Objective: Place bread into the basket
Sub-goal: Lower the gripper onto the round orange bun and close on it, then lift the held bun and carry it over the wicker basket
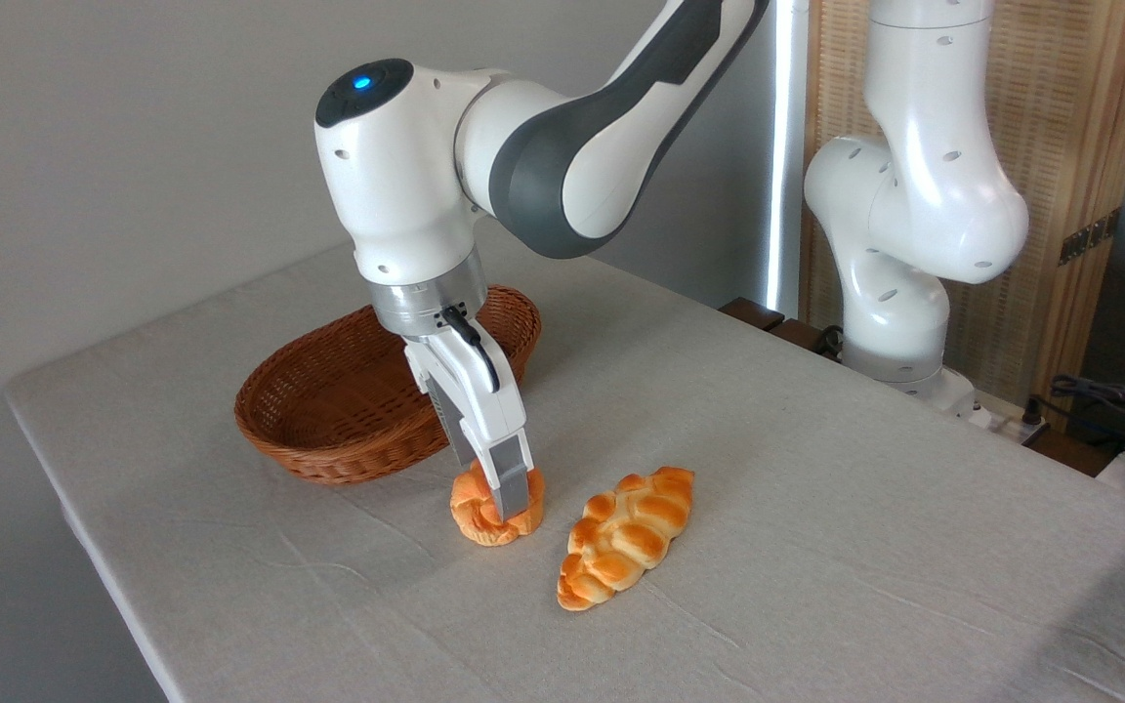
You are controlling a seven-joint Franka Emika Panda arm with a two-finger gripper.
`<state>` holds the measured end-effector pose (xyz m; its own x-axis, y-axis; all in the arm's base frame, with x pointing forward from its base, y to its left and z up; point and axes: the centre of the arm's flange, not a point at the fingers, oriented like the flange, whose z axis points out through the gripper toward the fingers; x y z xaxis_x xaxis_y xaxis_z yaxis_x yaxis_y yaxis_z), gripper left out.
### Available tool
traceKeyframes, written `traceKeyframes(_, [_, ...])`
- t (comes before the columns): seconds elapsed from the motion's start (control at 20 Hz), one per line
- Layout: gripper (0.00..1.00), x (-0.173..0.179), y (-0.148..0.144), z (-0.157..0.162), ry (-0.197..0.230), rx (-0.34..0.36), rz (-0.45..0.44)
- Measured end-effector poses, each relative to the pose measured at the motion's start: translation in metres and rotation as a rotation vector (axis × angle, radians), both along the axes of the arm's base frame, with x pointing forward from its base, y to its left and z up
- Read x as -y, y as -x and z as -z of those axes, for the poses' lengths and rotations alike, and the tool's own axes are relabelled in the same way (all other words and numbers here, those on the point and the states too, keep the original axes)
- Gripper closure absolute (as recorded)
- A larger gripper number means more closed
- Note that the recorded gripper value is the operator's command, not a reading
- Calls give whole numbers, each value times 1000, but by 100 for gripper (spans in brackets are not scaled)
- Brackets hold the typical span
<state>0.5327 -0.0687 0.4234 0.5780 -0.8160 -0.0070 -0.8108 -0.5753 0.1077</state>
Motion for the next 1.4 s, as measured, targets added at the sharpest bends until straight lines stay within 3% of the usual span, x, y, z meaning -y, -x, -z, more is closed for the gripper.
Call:
traceKeyframes(0.1, [53,0,0,0,0,0,4])
traceKeyframes(0.15, [60,0,0,0,1,0,11])
traceKeyframes(0.25, [65,-1,0,0,2,1,21])
traceKeyframes(1.25, [62,-1,0,-4,3,10,27])
traceKeyframes(1.4, [56,-1,-3,-19,6,33,27])
